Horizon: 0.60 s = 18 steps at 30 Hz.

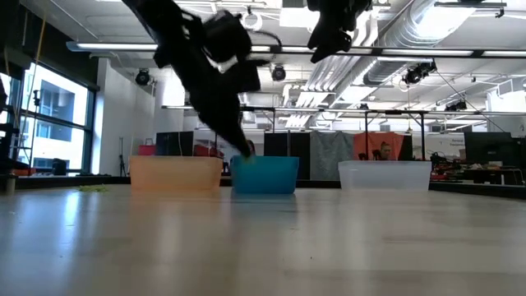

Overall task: Sort Halloween decoration
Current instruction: Put the green spider toy into the orange bin

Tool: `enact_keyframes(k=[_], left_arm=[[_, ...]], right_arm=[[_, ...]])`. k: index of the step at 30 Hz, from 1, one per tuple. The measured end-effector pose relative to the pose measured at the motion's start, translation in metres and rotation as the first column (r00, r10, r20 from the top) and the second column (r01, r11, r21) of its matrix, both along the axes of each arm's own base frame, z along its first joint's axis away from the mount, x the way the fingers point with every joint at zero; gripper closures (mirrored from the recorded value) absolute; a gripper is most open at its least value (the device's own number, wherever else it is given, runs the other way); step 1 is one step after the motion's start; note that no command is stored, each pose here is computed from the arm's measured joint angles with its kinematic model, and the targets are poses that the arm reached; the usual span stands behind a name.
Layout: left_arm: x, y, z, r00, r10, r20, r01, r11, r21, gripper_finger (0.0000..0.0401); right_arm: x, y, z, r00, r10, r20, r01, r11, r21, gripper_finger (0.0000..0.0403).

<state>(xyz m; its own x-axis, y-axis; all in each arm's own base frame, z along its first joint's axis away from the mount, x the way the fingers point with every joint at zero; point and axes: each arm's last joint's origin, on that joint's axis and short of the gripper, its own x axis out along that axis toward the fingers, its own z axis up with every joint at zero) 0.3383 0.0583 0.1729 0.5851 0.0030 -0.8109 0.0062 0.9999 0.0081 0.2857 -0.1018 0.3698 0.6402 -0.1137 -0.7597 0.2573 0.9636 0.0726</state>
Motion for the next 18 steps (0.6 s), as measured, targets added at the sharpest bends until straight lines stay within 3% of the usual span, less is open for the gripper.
enact_keyframes(k=[6,10,14,18], left_arm=[[-0.031,0.012,0.066,0.987,0.018,0.157,-0.021,1.0,0.02,0.0397],[-0.065,0.017,0.117,0.947,0.055,0.318,-0.076,0.996,0.054,0.04],[-0.106,0.018,0.162,0.863,0.162,0.479,-0.233,0.968,0.092,0.04],[-0.145,0.012,0.194,0.733,0.306,0.607,-0.413,0.91,0.041,0.04]], right_arm=[[0.0,0.0,0.0,1.0,0.001,0.002,-0.001,1.0,-0.002,0.0147],[0.001,0.0,0.001,1.0,0.002,0.013,-0.002,1.0,-0.007,0.0147],[0.004,-0.001,0.004,0.999,0.002,0.051,-0.001,1.0,-0.021,0.0147],[0.007,-0.003,0.007,0.995,0.002,0.101,0.002,0.999,-0.037,0.0147]])
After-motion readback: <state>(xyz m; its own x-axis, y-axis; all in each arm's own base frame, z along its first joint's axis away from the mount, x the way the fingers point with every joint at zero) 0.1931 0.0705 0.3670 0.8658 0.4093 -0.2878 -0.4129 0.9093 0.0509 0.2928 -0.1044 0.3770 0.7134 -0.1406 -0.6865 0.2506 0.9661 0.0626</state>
